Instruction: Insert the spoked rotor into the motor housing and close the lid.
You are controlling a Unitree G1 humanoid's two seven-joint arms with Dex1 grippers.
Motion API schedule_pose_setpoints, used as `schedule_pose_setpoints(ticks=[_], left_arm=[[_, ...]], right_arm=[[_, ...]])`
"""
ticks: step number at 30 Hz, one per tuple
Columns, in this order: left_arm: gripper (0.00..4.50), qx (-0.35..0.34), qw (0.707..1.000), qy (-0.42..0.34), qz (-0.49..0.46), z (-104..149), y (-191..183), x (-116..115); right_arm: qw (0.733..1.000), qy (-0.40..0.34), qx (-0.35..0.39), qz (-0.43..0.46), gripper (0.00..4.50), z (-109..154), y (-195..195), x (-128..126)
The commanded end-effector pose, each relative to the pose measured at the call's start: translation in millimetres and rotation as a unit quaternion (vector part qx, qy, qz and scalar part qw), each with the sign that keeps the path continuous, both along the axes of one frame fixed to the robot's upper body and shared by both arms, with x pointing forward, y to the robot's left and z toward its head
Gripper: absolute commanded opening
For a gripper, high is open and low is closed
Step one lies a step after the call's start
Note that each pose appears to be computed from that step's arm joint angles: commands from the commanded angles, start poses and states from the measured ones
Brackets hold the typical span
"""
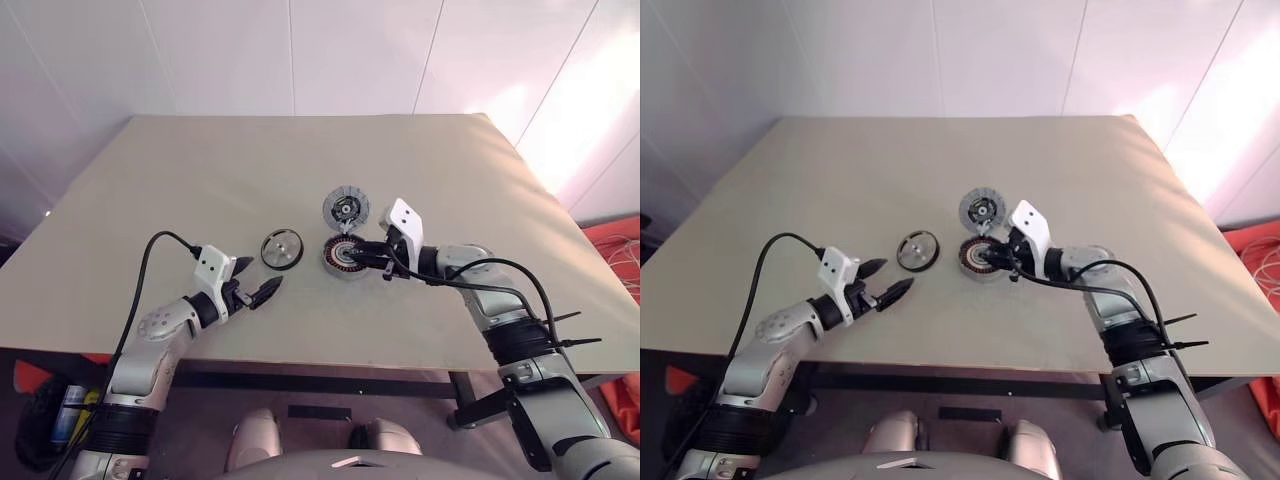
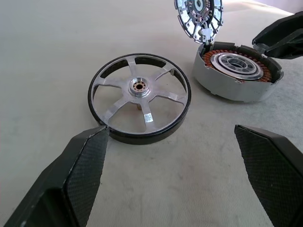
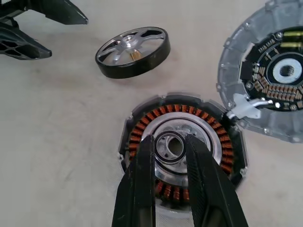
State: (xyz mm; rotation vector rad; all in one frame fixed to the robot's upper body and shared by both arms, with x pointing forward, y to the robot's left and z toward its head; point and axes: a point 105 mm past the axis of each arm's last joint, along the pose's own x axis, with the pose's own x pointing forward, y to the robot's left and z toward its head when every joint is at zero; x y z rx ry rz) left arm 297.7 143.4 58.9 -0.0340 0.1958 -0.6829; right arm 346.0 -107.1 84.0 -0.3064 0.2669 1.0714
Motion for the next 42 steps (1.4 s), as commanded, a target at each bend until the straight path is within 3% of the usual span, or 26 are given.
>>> schedule_pose_setpoints(ticks=[1, 31, 42], left_arm=[[4.5, 0.004, 1.0, -0.027, 0.001, 11.9, 0.5, 3.9], [4.5, 0.009, 0.999, -0.036, 0.012, 17.8, 4.2, 2.3], [4.5, 0.011, 0.999, -0.034, 0.016, 14.0, 7.0, 3.8]], right_arm=[[0.999, -0.033, -0.01, 0.019, 0.61, 11.4, 12.4, 7.8], [0.999, -0.02, -0.049, -0.003, 0.61, -11.9, 2.8, 23.4], [0.998, -0.037, -0.045, 0.002, 0.61, -8.8, 4.9, 25.5]])
